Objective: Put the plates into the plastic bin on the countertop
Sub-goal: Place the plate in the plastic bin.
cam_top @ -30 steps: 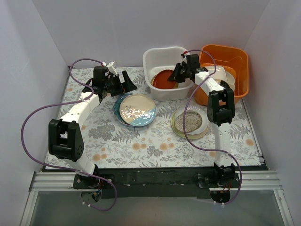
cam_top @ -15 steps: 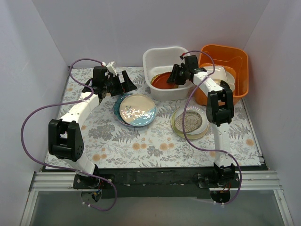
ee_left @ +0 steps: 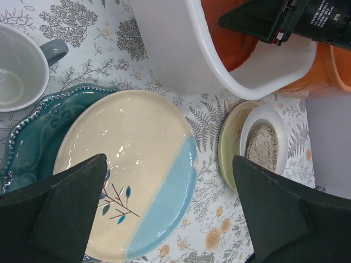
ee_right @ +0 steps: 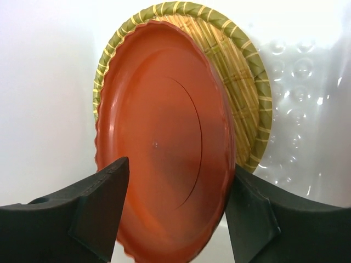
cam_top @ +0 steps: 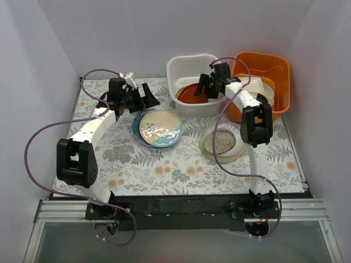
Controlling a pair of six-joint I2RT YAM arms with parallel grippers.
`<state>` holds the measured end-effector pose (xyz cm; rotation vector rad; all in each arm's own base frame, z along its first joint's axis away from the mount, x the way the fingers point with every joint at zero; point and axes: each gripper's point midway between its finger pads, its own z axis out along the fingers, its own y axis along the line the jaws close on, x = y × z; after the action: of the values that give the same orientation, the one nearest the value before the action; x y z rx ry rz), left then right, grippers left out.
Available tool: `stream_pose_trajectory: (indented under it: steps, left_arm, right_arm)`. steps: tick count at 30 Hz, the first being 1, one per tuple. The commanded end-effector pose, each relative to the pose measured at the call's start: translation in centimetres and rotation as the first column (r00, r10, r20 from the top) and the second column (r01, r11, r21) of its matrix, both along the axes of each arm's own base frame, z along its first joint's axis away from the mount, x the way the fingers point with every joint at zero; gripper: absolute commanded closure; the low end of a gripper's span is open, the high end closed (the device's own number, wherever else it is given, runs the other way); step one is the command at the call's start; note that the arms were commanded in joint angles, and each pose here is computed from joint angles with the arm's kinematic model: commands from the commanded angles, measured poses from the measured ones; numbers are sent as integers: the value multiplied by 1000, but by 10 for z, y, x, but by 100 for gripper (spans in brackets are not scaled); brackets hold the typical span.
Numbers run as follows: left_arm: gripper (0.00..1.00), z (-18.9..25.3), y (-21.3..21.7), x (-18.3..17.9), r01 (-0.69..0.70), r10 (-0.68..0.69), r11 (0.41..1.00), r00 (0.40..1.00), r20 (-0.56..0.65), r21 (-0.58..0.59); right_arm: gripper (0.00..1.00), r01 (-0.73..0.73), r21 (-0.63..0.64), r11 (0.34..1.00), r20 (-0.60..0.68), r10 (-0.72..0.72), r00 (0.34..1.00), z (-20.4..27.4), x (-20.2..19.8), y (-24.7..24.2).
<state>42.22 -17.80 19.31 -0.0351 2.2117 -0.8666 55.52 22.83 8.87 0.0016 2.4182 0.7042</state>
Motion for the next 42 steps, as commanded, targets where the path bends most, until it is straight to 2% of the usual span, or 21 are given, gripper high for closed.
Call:
stream_pose_trajectory:
  steps: [1, 24, 33, 42]
  left_arm:
    - [2, 18, 1, -3, 7, -6, 1000, 999, 45, -14]
    - [2, 14, 2, -3, 1, -1, 1000, 999, 36, -8]
    - [2, 2, 6, -6, -11, 11, 1000, 1000, 6, 21]
    - [2, -20, 28, -17, -104, 110, 988, 993, -48, 111]
  right_arm:
    - [25, 0, 3, 1000, 171, 0, 985, 87, 9, 0]
    - [21, 8, 34, 999, 335, -19, 942, 191, -11, -8]
    - [21, -54, 54, 997, 347, 32, 937, 194, -21, 2]
    - [21, -140, 80, 987, 323, 107, 940, 177, -39, 21]
